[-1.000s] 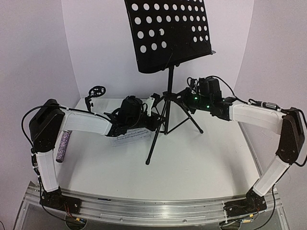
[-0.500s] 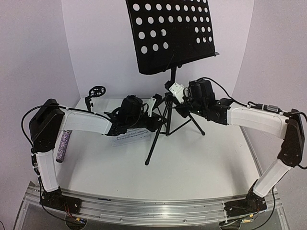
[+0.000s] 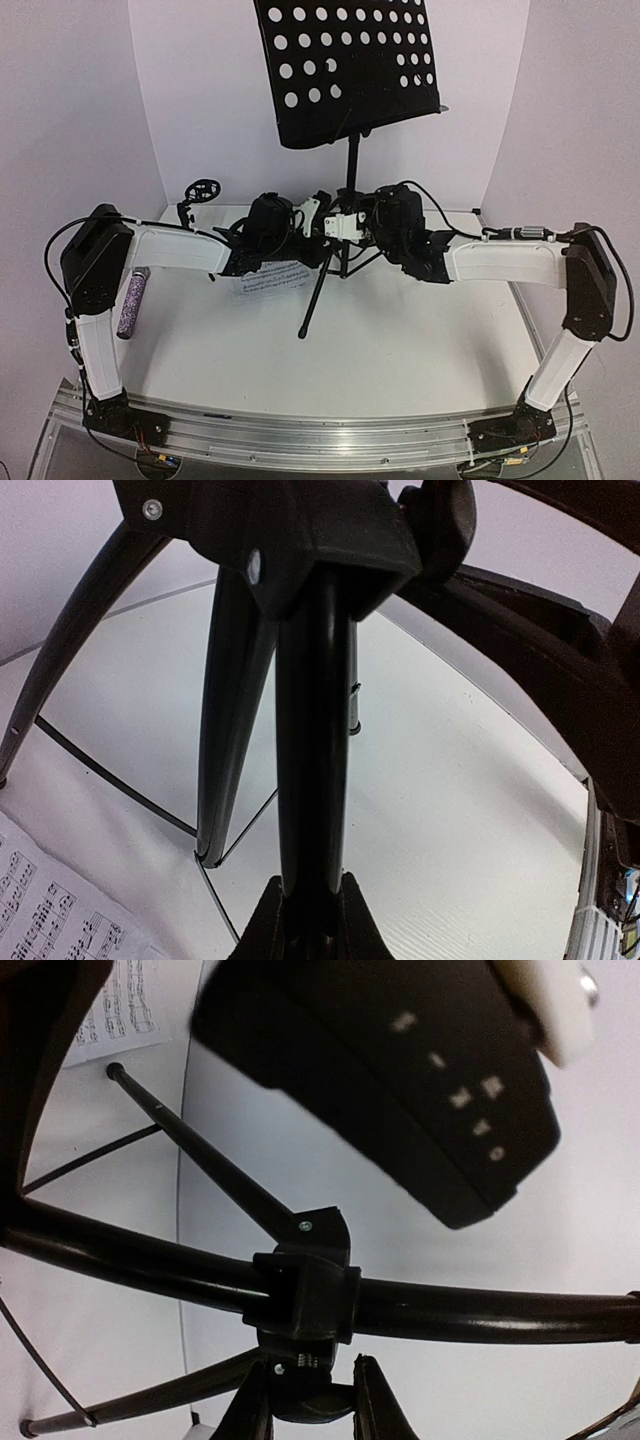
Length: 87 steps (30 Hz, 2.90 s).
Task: Pack up the instrument practice props
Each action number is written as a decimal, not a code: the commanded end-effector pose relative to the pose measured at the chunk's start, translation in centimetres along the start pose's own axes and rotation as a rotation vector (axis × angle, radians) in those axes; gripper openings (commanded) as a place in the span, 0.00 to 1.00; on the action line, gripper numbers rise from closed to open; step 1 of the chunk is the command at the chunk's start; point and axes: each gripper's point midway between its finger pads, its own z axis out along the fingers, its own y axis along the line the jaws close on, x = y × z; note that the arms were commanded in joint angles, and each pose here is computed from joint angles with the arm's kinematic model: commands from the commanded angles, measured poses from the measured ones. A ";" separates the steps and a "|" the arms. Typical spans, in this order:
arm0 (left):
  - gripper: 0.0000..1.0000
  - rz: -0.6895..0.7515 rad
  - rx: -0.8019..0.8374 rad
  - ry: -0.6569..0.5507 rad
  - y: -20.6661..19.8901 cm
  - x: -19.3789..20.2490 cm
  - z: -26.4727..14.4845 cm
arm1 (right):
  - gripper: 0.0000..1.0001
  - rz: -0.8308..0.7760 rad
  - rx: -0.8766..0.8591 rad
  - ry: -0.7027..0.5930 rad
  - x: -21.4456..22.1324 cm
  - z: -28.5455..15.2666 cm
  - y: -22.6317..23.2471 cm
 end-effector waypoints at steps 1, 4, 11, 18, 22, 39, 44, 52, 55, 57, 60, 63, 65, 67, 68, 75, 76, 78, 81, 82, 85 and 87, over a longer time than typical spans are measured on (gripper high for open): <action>0.00 0.065 0.074 -0.016 -2.1 -0.8 0.7 | 0.00 -0.207 0.039 -0.100 -3.7 -0.2 0.3; 0.00 0.070 0.074 -0.017 -2.1 -0.8 0.6 | 0.12 -0.165 0.055 -0.101 -3.8 -0.6 -0.4; 0.00 0.070 0.071 -0.019 -2.0 -0.9 0.5 | 0.70 0.239 0.113 -0.091 -3.2 -3.7 -4.5; 0.00 0.070 0.069 -0.018 -1.7 -0.8 0.5 | 0.72 0.920 -0.271 -0.191 -1.3 -9.4 -2.7; 0.00 0.072 0.070 -0.019 -1.7 -0.9 0.5 | 0.87 1.372 -0.412 -0.168 -0.2 -9.7 -1.5; 0.00 0.077 0.075 -0.021 -1.8 -1.0 0.4 | 0.80 2.783 -0.656 -0.249 0.8 -3.7 -2.9; 0.00 0.075 0.075 -0.022 -1.8 -1.0 0.5 | 0.68 2.912 -0.628 -0.213 1.2 -2.3 -2.1; 0.00 0.079 0.075 -0.031 -1.9 -1.5 0.6 | 0.44 2.978 -0.612 -0.159 1.3 -1.3 -0.7; 0.00 0.079 0.074 -0.028 -1.8 -1.3 0.6 | 0.38 2.980 -0.571 -0.164 1.8 -1.3 -0.7; 0.00 0.079 0.076 -0.025 -1.8 -1.2 0.6 | 0.36 2.970 -0.569 -0.165 1.7 -1.2 -0.7; 0.00 0.079 0.077 -0.025 -1.9 -1.2 0.6 | 0.34 2.973 -0.569 -0.152 1.7 -0.9 -0.3; 0.00 0.079 0.076 -0.027 -1.8 -1.3 0.5 | 0.27 2.974 -0.557 -0.143 1.8 -0.8 -0.1; 0.00 0.079 0.075 -0.027 -1.8 -1.3 0.5 | 0.18 2.961 -0.546 -0.150 1.9 -0.8 -0.2; 0.00 0.080 0.075 -0.027 -1.8 -1.3 0.5 | 0.08 2.930 -0.535 -0.163 1.9 -0.8 -0.3; 0.00 0.080 0.076 -0.027 -1.8 -1.3 0.5 | 0.05 2.917 -0.529 -0.160 1.9 -0.7 -0.2; 0.00 0.082 0.080 -0.030 -1.9 -1.4 0.3 | 0.08 2.896 -0.565 -0.107 1.8 -0.3 1.7; 0.00 0.082 0.079 -0.030 -1.8 -1.4 0.3 | 0.15 2.893 -0.567 -0.113 1.7 -0.3 1.5; 0.00 0.082 0.080 -0.030 -1.9 -1.4 0.3 | 0.27 2.873 -0.575 -0.141 1.6 -0.5 0.8; 0.00 0.081 0.081 -0.030 -1.9 -1.4 0.3 | 0.40 2.863 -0.566 -0.193 1.7 -0.9 -0.8; 0.00 0.081 0.082 -0.031 -1.9 -1.4 0.3 | 0.42 2.860 -0.561 -0.210 1.7 -1.1 -1.3; 0.00 0.082 0.082 -0.032 -1.9 -1.4 0.3 | 0.44 2.844 -0.552 -0.253 1.7 -1.2 -2.6; 0.00 0.082 0.083 -0.032 -1.9 -1.5 0.3 | 0.45 2.847 -0.551 -0.260 1.6 -0.9 -2.9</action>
